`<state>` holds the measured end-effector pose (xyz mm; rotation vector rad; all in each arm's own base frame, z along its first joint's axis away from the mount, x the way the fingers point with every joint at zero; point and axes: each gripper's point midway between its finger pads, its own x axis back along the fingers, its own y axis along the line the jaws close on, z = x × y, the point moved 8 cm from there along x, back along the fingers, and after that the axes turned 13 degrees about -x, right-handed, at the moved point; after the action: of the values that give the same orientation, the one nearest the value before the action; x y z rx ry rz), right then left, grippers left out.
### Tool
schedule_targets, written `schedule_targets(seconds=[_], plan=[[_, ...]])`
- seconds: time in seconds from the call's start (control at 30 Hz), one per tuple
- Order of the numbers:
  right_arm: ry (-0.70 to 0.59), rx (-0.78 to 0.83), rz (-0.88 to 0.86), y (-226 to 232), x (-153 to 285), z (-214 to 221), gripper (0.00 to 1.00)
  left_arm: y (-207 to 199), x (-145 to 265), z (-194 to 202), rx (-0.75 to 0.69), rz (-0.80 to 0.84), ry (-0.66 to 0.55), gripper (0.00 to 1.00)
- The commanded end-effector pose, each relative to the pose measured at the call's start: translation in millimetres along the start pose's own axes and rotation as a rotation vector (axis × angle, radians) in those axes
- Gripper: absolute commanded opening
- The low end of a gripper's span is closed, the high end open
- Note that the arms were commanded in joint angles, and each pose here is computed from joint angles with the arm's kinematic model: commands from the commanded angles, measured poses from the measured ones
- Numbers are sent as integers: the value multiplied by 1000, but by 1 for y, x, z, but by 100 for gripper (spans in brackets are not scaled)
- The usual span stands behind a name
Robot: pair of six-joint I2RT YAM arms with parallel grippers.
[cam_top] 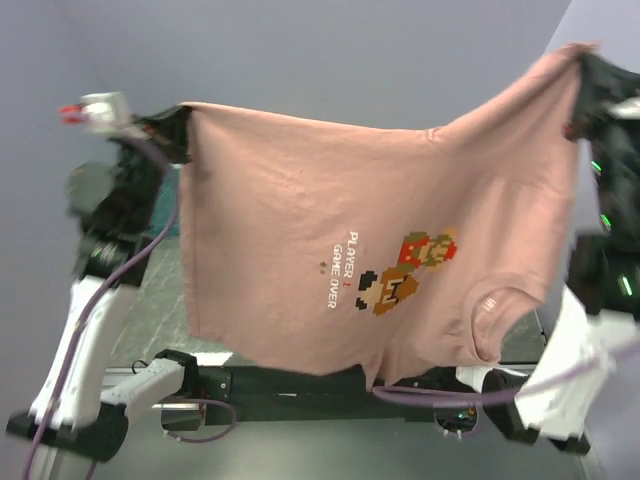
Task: Fold and stack the t-shirts
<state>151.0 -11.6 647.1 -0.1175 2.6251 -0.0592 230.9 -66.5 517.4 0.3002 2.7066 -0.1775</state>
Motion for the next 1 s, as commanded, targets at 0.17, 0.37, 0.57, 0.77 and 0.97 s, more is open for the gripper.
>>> schedule_targets(seconds=[0.17,0.37,0.57,0.77,0.97], plan=[[412,-140,-60,-43,-94,255,0,14,-91,201,-48,-41,362,0],[578,-209,-77,-43,-103,402,0,21,-150,336,-75,-44,592,0],[721,-241,0,-53,-122,509,0,35,-183,450,-134,-99,813,0],[779,-234,33,-52,-135,544,0,46,-196,465,-150,-164,819,0],[759,-252,9,-45,-139,525,0,56,-195,462,-150,-182,818,0]])
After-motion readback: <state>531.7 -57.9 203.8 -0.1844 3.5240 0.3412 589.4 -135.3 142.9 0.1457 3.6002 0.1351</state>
